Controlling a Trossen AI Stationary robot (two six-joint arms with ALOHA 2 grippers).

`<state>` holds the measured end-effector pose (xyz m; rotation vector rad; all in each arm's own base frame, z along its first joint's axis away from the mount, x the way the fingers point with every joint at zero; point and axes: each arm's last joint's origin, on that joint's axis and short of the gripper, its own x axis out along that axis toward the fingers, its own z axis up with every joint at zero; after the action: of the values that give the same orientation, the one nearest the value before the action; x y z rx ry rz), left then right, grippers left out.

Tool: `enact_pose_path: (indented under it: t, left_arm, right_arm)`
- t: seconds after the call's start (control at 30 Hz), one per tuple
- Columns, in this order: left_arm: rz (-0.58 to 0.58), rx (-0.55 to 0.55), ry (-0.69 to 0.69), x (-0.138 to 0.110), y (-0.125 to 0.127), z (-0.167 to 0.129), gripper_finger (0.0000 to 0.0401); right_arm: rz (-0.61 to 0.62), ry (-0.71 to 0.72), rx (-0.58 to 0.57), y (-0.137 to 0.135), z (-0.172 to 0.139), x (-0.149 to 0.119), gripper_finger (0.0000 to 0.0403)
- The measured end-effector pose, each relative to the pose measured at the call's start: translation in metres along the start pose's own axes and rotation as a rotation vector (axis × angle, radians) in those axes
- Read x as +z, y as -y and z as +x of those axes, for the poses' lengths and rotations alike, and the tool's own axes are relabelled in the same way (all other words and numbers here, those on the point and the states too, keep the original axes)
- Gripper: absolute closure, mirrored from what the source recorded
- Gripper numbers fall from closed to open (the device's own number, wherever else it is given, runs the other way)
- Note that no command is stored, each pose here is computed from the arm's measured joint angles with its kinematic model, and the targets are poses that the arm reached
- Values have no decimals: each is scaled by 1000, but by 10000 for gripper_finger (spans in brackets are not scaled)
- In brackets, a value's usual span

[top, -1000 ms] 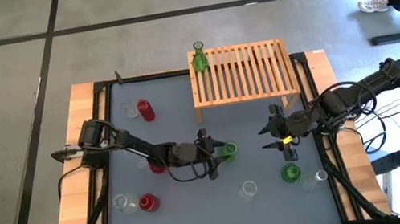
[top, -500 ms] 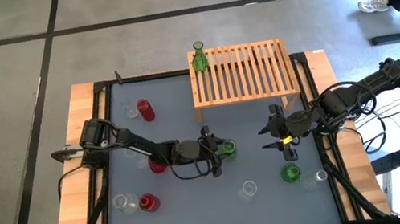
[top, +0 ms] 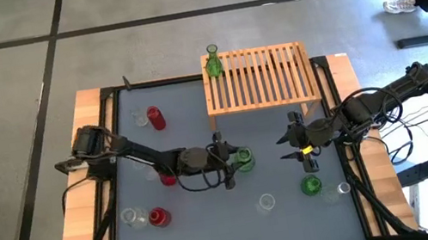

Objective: Sort vases onto shelf
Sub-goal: Put the top green vase on the shelf, aligned with the other green flower vase

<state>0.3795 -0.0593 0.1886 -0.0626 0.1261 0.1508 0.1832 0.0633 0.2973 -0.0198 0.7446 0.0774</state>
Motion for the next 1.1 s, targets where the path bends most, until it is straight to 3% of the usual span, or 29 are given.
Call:
enact_pose_path:
  t: [0.13, 0.4, 0.67, 0.83, 1.1]
  left_arm:
    - [0, 4, 11, 33, 0, -15, 236]
    - [100, 141, -41, 102, -14, -33, 234]
    - [113, 253, -60, 163, -48, -32, 233]
    - [110, 344, -70, 181, -80, -31, 233]
    - [43, 454, -111, 174, -136, -24, 232]
  right_arm:
    - [-1, -5, -2, 0, 2, 0, 194]
    - [-64, 44, -29, -11, 16, -11, 194]
    - [-136, 116, 6, -24, 28, -23, 194]
    - [-160, 131, 30, -32, 30, -30, 194]
    - [-214, 174, -31, -36, 36, -40, 194]
